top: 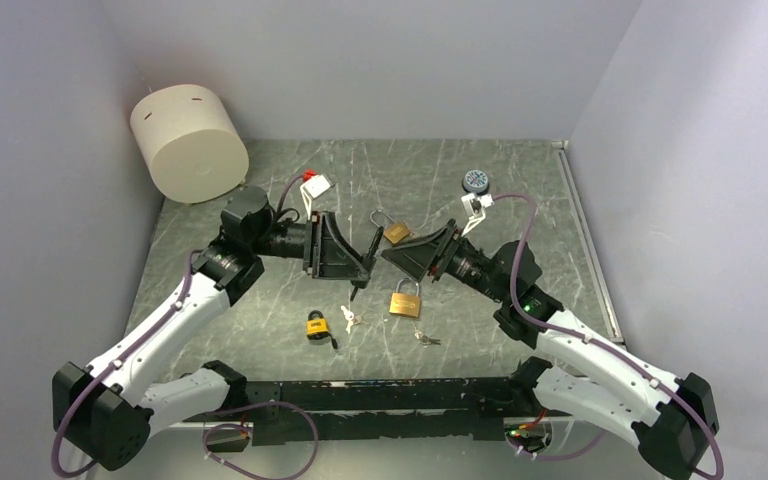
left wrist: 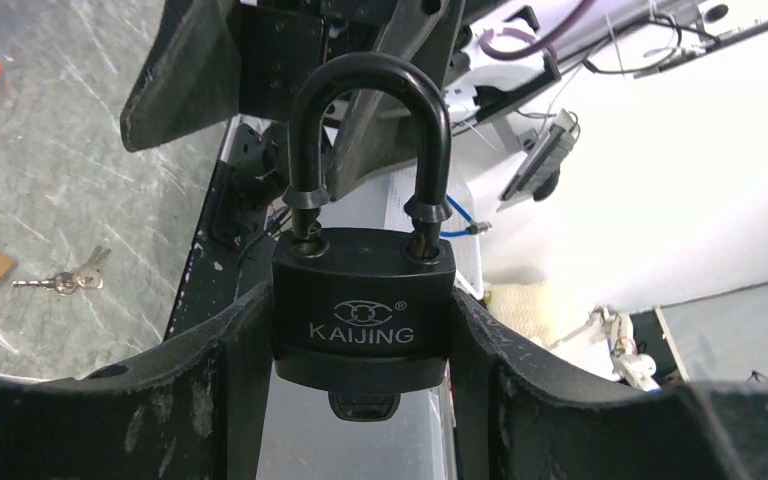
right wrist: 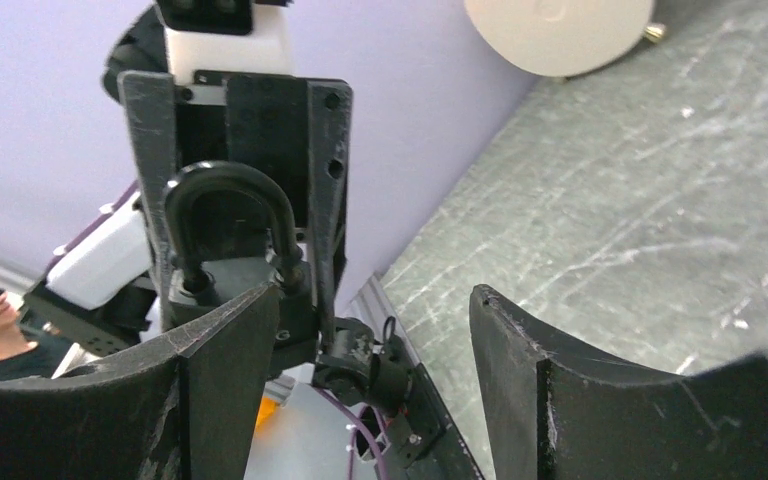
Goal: Unlock with the key
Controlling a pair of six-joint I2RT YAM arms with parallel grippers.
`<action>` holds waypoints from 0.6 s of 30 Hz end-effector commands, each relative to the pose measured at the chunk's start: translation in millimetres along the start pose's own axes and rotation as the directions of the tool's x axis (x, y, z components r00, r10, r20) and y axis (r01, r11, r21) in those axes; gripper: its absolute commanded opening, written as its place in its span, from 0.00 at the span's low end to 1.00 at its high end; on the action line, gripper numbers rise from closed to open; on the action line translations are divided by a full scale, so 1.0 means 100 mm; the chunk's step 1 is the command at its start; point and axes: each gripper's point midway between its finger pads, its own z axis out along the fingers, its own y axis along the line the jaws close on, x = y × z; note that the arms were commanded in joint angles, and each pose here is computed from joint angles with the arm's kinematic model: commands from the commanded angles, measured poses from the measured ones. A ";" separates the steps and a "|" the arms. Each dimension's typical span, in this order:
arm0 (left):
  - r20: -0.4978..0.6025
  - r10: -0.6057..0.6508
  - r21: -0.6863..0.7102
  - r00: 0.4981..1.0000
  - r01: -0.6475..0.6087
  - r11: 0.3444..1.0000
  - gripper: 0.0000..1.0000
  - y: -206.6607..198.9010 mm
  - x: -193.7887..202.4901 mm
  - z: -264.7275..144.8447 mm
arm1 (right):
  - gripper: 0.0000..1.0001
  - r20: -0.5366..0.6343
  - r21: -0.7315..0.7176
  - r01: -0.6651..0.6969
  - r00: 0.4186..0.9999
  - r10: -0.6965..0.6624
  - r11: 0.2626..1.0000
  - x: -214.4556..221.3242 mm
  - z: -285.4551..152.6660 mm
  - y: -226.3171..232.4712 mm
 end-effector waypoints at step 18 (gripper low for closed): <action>-0.059 0.239 0.145 0.969 -0.229 0.963 0.03 -0.53 0.15 -0.08 | 0.45 -0.007 -0.404 0.136 0.988 -0.151 0.905 -0.19 0.09 0.90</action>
